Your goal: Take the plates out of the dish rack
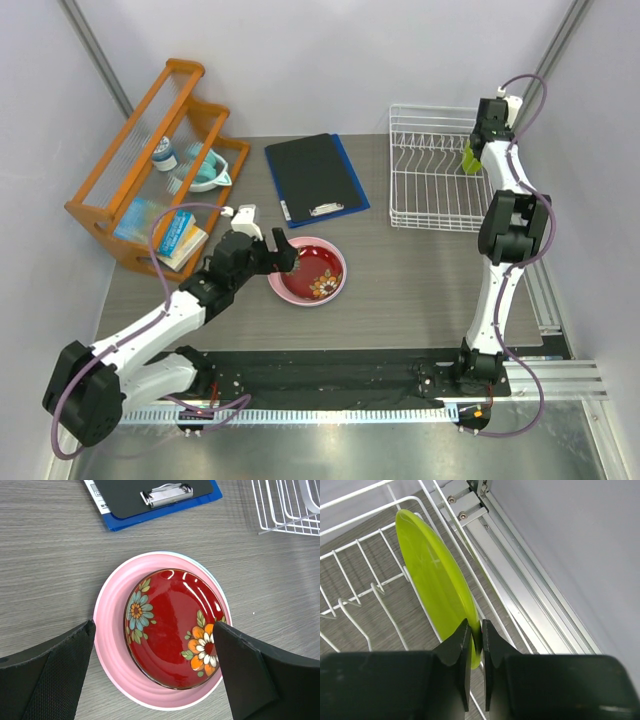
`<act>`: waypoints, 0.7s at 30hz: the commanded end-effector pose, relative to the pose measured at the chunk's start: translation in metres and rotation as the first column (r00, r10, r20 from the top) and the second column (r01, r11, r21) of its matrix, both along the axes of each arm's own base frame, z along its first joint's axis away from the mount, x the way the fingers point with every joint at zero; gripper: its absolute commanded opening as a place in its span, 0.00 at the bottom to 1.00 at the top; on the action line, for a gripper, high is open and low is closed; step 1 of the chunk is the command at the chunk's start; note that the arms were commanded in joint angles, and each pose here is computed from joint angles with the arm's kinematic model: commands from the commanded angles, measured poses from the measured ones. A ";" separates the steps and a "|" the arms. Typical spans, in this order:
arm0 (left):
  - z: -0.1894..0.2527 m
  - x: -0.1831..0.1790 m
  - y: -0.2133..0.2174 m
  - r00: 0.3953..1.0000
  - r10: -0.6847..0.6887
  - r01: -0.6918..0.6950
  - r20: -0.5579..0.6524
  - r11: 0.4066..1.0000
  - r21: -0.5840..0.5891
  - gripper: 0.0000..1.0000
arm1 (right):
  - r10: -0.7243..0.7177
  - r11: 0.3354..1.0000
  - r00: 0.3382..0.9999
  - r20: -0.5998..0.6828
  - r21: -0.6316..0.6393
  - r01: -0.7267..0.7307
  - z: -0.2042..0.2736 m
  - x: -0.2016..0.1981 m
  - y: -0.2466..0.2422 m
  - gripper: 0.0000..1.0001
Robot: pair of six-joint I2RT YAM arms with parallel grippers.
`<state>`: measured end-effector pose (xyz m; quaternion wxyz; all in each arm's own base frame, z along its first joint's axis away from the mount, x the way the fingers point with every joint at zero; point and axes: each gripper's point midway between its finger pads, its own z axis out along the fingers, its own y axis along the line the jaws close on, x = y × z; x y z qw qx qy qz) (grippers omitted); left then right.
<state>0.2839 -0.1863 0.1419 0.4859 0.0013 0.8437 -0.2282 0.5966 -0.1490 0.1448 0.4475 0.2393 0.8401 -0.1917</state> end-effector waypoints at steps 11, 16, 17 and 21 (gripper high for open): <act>0.008 0.009 -0.008 0.999 -0.011 0.012 0.036 1.000 -0.021 0.99 | 0.041 0.999 0.995 0.091 -0.027 -0.038 0.049 0.010 0.007 0.01; 0.005 0.011 -0.008 1.000 0.000 0.001 0.017 1.000 -0.017 0.99 | 0.021 0.989 0.993 0.119 -0.145 -0.003 0.096 -0.001 0.015 0.01; 0.005 0.011 -0.008 1.000 0.002 -0.001 0.016 1.000 -0.017 0.99 | 0.017 0.984 0.992 0.122 -0.180 0.006 0.110 -0.006 0.016 0.01; 0.006 0.010 -0.006 1.000 0.004 -0.004 0.008 1.000 -0.008 0.99 | -0.022 0.959 0.987 0.161 -0.277 0.066 0.143 -0.020 0.023 0.01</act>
